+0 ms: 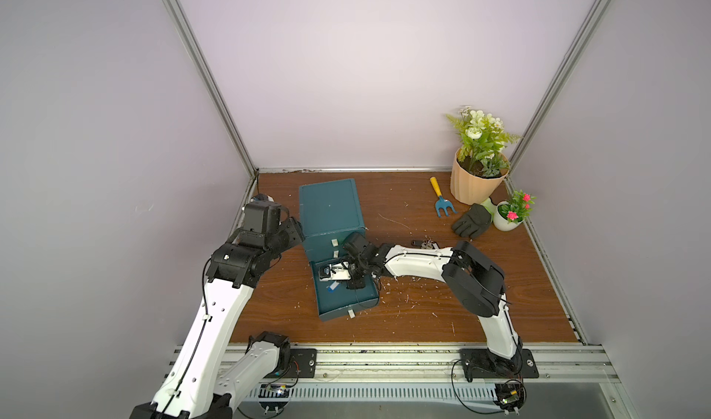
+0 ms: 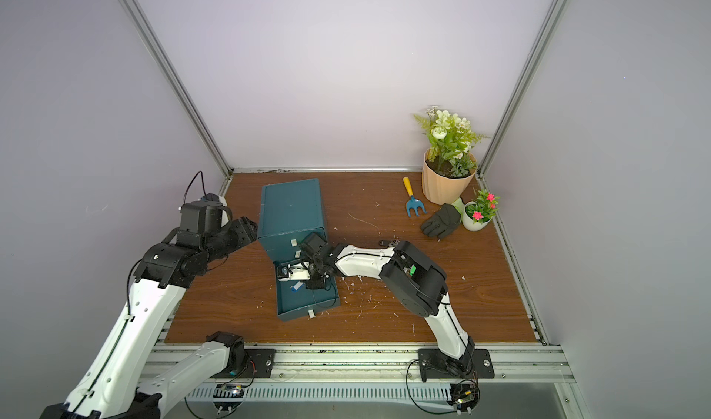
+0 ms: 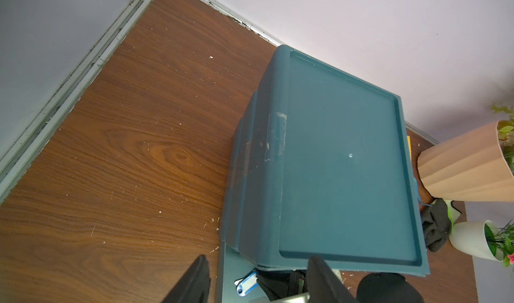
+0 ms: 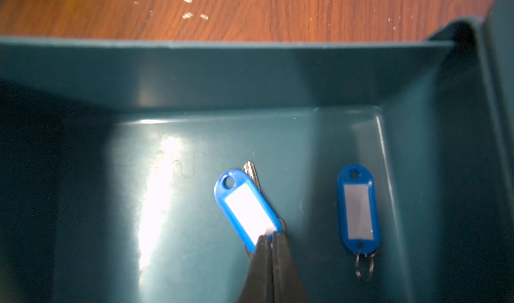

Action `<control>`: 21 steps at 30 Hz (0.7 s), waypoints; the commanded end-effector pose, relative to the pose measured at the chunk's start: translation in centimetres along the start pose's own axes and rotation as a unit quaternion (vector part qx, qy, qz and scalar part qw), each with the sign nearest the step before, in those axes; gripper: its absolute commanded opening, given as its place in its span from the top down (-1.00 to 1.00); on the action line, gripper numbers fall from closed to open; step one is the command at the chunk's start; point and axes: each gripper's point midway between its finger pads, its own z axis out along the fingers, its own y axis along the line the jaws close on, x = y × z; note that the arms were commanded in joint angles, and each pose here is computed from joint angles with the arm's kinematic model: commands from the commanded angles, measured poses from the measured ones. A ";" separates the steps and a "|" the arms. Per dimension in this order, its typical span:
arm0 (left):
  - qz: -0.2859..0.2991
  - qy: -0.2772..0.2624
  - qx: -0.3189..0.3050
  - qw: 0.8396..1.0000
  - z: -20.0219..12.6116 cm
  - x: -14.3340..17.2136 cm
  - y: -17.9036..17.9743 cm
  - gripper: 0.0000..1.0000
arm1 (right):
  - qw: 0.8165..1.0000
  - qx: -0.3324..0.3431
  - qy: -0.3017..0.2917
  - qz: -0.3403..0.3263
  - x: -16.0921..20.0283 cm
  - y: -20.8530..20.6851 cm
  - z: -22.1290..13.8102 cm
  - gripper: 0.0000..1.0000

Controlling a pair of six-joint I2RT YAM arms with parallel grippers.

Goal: Take the keys out of the drawer
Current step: Pick up the key from the drawer.

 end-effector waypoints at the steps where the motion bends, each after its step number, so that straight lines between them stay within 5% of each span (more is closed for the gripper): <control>1: 0.005 -0.022 -0.007 1.000 -1.0 -1.2 0.2 -0.18 | 0.999 0.018 -0.039 0.003 -3.2 -1.0 -3.6 0.93; 13: 0.042 -0.070 -0.011 0.997 -2.5 -5.3 -1.3 -0.17 | 0.991 0.097 -0.091 -0.002 -7.4 -2.2 -13.0 1.00; 21: 0.065 -0.102 0.036 0.992 -3.0 -7.9 -4.1 -0.16 | 0.980 0.162 -0.102 0.049 -6.9 -2.0 -20.1 1.00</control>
